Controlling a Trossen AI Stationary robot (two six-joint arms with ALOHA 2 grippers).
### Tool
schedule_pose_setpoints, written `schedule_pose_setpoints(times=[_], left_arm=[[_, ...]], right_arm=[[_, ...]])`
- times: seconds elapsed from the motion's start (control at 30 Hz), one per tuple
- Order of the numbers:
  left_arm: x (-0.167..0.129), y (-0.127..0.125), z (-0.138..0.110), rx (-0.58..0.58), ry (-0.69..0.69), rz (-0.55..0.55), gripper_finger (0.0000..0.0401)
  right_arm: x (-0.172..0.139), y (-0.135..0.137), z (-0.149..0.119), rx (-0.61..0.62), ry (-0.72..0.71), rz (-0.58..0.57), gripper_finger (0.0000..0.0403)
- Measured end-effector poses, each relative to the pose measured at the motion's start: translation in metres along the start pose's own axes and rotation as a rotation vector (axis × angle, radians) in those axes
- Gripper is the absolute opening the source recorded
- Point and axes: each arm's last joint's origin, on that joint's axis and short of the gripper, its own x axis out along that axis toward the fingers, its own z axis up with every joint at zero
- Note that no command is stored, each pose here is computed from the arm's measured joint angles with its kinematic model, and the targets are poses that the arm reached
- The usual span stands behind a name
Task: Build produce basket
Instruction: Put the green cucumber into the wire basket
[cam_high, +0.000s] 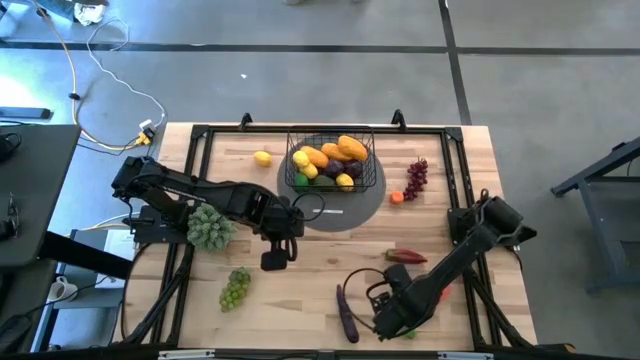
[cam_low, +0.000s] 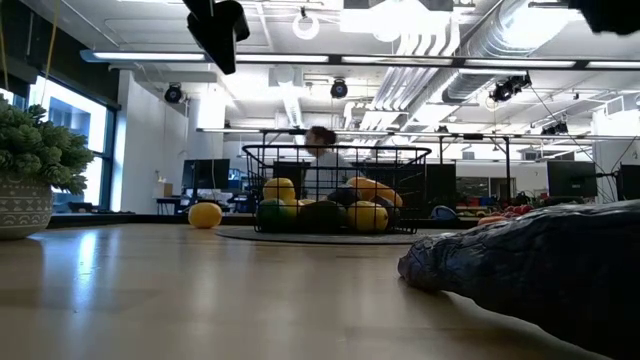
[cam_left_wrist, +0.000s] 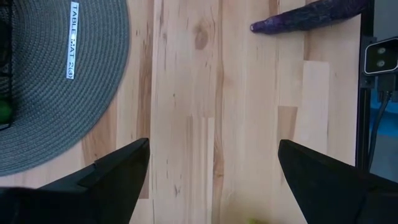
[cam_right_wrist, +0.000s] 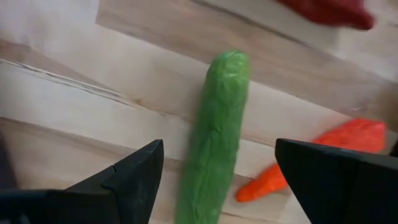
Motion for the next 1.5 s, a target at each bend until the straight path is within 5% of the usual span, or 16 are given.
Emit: schedule_pose_setpoints(times=[0.97, 1.5], left_arm=[[0.000, 0.000, 0.000, 0.000, 0.000, 0.000, 0.0346], [0.000, 0.000, 0.000, 0.017, 0.001, -0.003, 0.0346]], right_arm=[[0.054, 0.016, -0.010, 0.062, -0.014, -0.174, 0.0257], [0.046, 0.014, -0.009, 0.063, -0.009, -0.146, 0.0078]])
